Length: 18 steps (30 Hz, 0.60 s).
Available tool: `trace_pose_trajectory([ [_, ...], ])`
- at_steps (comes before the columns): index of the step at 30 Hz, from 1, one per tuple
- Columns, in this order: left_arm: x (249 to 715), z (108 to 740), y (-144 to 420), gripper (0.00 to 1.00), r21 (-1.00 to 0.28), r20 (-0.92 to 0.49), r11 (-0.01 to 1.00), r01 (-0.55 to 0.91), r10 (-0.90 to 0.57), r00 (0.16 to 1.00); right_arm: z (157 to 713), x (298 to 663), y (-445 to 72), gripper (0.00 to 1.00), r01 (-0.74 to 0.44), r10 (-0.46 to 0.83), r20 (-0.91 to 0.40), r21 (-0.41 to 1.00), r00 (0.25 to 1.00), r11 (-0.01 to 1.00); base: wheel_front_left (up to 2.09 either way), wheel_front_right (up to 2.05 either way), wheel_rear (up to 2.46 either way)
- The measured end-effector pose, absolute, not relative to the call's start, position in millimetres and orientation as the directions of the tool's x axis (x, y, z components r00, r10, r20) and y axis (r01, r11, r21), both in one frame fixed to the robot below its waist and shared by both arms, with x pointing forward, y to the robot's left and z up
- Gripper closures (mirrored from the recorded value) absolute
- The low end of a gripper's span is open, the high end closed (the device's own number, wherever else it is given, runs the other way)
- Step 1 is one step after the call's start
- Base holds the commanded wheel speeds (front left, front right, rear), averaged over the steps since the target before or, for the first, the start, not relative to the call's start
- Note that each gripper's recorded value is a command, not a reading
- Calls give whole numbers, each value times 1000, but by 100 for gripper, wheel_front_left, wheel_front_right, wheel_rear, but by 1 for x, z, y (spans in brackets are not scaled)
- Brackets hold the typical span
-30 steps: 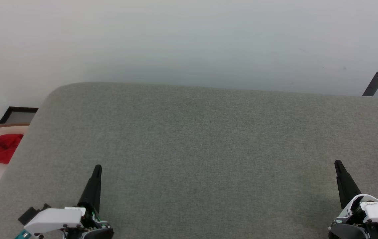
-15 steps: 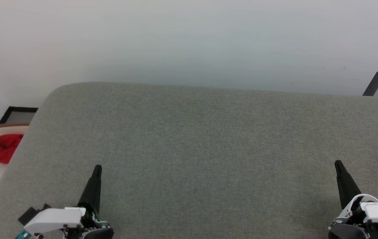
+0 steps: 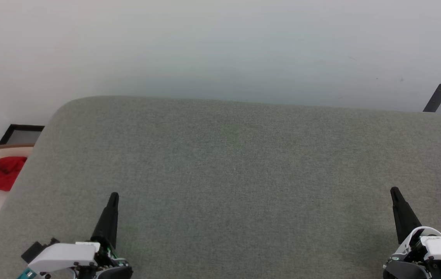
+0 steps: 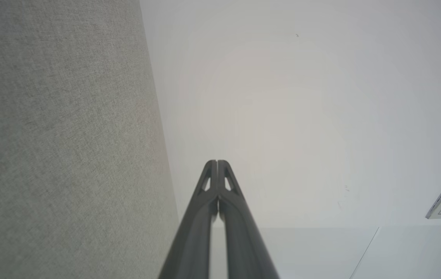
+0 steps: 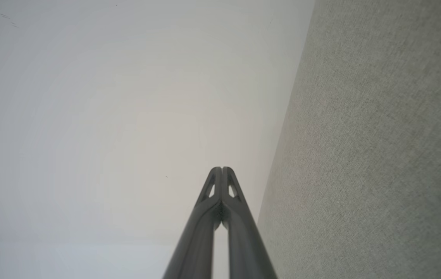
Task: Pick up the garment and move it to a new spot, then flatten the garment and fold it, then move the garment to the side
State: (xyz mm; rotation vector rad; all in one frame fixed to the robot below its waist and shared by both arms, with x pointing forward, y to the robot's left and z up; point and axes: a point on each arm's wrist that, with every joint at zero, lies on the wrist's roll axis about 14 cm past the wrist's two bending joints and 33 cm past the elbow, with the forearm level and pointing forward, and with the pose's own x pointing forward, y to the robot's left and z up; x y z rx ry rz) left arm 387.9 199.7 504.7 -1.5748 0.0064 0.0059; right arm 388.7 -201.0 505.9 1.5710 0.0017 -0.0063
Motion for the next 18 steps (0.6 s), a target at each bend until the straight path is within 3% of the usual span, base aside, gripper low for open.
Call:
trace_pose_trajectory([
  [18,388,505,200,100,-1000,-8,-4,-8,0,1000,506,389,-201,100,5,-3,-5,1000,1000,0,0,0,0],
])
